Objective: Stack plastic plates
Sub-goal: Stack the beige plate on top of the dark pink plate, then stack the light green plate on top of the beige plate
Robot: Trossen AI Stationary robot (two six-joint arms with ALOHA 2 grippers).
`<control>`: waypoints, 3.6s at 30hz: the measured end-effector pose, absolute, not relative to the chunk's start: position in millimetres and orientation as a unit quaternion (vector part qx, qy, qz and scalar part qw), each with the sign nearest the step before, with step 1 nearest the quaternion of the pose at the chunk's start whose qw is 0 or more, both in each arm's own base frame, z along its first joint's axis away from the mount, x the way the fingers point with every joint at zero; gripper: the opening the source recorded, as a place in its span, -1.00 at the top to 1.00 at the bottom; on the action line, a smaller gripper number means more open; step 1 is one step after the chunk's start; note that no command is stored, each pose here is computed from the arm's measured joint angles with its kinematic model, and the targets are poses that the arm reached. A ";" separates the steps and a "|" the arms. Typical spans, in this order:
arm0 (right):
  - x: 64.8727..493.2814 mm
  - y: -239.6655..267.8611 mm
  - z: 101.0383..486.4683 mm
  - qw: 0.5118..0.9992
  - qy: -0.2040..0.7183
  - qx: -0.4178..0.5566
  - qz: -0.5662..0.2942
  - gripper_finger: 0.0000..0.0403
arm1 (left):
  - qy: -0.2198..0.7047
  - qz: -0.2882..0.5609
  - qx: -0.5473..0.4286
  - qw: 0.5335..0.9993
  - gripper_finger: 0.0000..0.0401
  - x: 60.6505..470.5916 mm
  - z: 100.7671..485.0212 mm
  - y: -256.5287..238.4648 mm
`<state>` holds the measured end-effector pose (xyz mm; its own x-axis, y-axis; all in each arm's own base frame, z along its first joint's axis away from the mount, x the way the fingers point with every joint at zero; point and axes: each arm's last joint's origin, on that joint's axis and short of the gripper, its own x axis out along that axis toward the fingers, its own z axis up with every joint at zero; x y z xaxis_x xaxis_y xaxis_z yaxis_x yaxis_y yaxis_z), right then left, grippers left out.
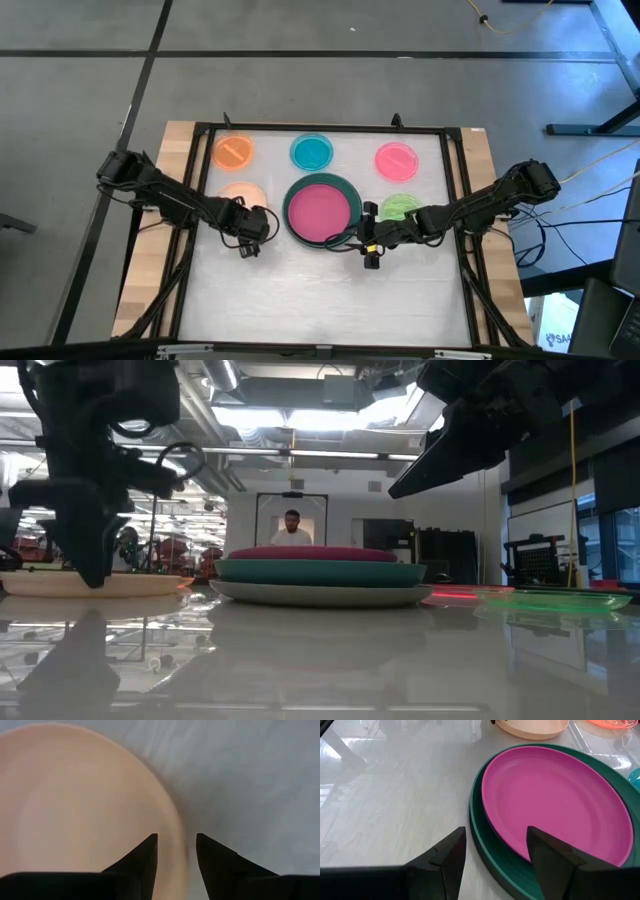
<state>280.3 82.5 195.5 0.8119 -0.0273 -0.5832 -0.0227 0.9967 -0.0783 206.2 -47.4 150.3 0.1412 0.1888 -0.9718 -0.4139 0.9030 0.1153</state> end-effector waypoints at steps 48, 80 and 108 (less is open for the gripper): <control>280.2 82.6 195.3 0.951 0.307 -0.044 0.000 0.02 | 0.354 0.032 0.063 0.933 0.95 295.0 210.5 -79.7; 279.7 82.4 194.7 0.950 0.310 -0.045 0.000 0.02 | 0.313 0.032 0.045 0.948 0.35 286.0 178.7 -57.8; 214.2 61.2 179.0 0.803 0.568 0.068 -0.168 0.02 | 0.148 0.037 -0.025 0.988 0.43 215.5 143.8 -103.9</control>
<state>214.2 61.2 179.0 0.2980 -0.1913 -0.9352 0.3466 0.9345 -0.0807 215.5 -103.9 143.8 0.9538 0.0652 -0.2933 -0.0797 0.9961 -0.0378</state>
